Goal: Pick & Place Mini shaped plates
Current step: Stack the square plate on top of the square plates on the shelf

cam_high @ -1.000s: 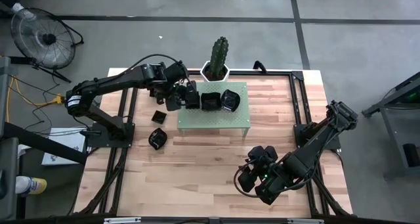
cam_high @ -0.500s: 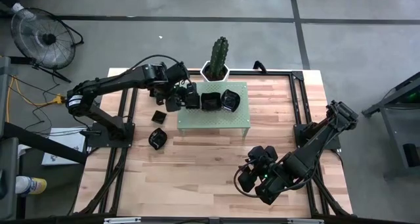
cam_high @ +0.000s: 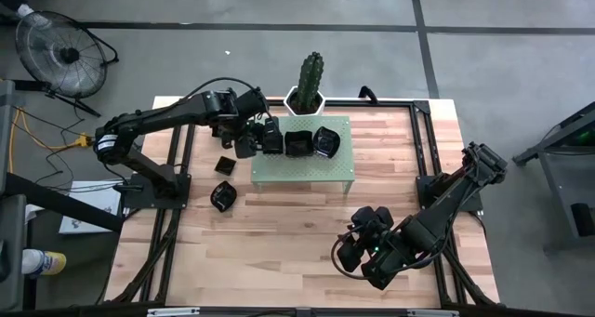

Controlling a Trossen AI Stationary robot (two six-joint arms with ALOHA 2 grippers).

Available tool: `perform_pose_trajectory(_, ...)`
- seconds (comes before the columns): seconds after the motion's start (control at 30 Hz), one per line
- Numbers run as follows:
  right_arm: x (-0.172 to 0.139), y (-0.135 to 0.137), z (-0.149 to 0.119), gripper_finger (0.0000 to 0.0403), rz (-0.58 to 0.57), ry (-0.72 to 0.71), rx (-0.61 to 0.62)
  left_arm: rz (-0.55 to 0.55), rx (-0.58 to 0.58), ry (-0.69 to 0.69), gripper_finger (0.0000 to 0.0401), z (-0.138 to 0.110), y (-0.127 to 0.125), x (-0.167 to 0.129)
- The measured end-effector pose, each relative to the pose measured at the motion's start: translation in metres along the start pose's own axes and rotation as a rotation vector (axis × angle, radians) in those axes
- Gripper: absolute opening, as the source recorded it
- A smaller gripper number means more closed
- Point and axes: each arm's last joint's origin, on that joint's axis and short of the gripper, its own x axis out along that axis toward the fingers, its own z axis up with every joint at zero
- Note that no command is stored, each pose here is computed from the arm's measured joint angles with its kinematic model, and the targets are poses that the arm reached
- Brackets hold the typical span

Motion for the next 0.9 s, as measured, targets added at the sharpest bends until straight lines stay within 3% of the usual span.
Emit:
perform_pose_trajectory(0.5, 0.0000, 0.0004, 0.0000, 0.0184, 0.004, 0.000, 0.003, -0.014, -0.004, 0.007, 0.0001, -0.0020, 0.0031, 0.0086)
perform_pose_trajectory(0.9, -0.0001, 0.0001, 0.0000, 0.0184, 0.000, 0.000, 0.000, -0.013, -0.005, 0.008, 0.0042, -0.0021, 0.0032, 0.0086)
